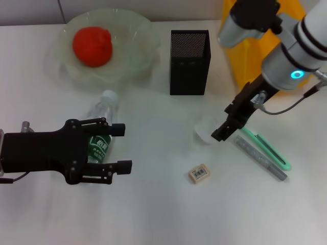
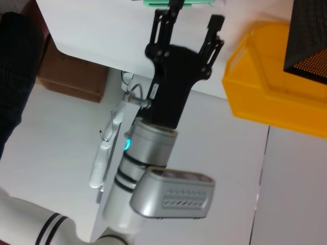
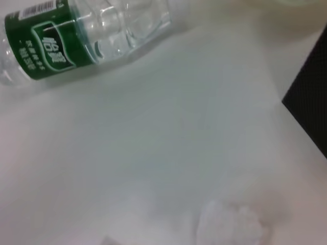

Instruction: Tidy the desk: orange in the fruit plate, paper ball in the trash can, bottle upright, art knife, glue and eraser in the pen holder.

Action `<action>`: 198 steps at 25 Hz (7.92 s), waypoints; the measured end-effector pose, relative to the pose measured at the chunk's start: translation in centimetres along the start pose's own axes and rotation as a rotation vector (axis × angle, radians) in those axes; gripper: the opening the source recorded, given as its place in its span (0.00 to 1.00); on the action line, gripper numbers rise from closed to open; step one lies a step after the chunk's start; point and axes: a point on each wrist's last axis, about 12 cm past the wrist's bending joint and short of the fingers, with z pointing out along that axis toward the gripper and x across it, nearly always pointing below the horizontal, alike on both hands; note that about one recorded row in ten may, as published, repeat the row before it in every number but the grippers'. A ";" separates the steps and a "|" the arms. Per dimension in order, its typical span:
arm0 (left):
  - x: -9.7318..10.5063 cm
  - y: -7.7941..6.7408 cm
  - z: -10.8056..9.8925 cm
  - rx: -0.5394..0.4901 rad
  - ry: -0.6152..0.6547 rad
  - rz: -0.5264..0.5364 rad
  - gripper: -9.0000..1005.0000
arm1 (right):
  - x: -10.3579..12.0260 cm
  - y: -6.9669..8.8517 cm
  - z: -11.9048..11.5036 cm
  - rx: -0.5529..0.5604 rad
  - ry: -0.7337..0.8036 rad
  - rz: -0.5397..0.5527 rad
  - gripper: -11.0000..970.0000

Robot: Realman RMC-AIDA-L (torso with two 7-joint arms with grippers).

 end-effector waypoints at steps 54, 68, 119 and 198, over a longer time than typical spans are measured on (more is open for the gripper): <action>-2.3 0.9 -0.9 -0.081 -0.152 -0.120 0.82 | 10.2 -5.5 -6.1 0.389 -0.752 0.333 0.73; -11.0 4.0 2.4 -0.378 0.207 -0.520 0.82 | 20.9 2.1 -1.5 -0.061 -1.157 -0.038 0.82; -6.7 7.7 10.9 -0.764 0.619 -0.398 0.45 | 21.7 3.3 4.1 -0.015 -1.103 -0.076 0.82; -6.8 5.7 5.9 -0.206 0.088 0.057 0.67 | 20.3 3.7 5.7 0.069 -1.269 0.118 0.82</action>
